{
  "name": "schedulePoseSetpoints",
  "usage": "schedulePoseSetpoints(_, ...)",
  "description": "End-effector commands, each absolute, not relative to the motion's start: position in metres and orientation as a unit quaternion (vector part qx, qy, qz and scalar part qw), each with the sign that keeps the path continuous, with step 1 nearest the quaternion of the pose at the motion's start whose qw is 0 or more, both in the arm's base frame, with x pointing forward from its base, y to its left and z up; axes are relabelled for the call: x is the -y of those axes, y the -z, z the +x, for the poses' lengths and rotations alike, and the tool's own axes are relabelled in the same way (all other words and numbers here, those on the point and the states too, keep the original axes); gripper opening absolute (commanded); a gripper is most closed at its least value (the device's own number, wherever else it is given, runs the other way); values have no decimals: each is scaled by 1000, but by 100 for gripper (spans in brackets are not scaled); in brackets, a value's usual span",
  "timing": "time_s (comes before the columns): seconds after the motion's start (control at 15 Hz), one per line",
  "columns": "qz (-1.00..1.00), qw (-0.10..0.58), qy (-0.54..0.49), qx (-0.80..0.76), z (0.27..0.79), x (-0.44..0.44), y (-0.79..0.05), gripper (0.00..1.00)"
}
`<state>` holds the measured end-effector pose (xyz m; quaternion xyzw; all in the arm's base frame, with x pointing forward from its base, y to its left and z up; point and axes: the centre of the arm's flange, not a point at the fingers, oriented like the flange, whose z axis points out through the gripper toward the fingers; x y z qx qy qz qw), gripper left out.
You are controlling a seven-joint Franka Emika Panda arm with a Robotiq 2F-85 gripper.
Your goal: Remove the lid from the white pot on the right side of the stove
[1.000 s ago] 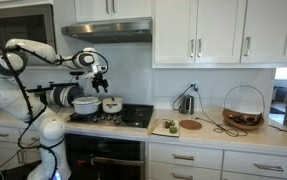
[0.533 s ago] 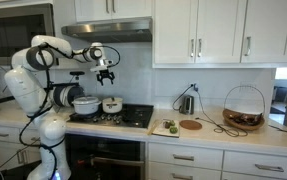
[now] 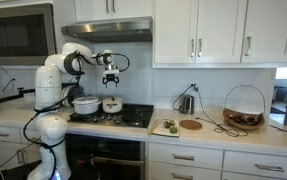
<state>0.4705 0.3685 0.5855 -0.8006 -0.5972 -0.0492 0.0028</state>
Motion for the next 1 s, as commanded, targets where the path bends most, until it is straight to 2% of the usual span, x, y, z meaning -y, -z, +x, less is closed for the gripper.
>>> schedulePoseSetpoints(0.0,-746,13,12,666,511,-407,-585,100)
schedulePoseSetpoints(0.4,-688,42,-32,724,535,-434,-554,100)
schedulePoseSetpoints(0.93,-675,71,-53,733,540,-455,-522,100)
